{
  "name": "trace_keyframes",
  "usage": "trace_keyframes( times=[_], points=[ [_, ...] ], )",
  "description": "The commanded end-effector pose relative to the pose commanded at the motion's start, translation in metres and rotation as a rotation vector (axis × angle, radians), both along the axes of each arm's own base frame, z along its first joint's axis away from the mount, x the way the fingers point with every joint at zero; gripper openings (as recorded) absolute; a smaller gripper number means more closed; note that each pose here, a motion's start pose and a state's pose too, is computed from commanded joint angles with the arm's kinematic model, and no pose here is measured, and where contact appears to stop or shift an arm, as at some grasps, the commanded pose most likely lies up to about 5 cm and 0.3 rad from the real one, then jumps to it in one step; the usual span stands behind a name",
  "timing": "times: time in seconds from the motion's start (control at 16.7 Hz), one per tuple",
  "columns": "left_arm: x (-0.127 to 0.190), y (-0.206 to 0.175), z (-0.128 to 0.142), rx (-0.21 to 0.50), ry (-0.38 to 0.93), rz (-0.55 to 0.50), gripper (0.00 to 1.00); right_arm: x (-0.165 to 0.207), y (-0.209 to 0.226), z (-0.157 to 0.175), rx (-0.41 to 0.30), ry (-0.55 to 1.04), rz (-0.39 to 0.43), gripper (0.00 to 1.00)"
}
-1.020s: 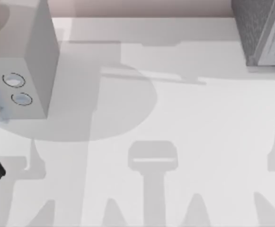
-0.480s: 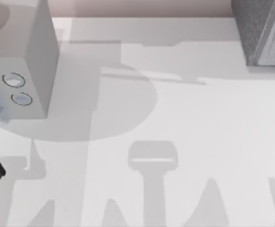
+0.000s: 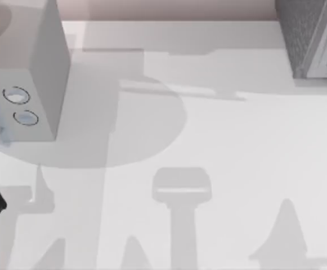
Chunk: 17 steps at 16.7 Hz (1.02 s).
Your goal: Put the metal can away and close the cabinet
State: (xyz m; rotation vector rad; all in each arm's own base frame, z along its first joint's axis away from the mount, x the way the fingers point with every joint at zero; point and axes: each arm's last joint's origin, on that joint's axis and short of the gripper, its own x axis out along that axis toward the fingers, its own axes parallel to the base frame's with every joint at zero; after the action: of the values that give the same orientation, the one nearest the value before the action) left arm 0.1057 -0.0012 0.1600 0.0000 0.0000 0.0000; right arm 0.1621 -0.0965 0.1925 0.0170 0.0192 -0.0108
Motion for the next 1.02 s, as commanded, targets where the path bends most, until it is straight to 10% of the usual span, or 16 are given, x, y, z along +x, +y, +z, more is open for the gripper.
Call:
trace_keyframes(
  times=[1.02],
  points=[
    [0.000,0.000,0.000,0.000,0.000,0.000,1.00,-0.008,-0.105,-0.032,-0.017,-0.016,0.013,1.00]
  ],
)
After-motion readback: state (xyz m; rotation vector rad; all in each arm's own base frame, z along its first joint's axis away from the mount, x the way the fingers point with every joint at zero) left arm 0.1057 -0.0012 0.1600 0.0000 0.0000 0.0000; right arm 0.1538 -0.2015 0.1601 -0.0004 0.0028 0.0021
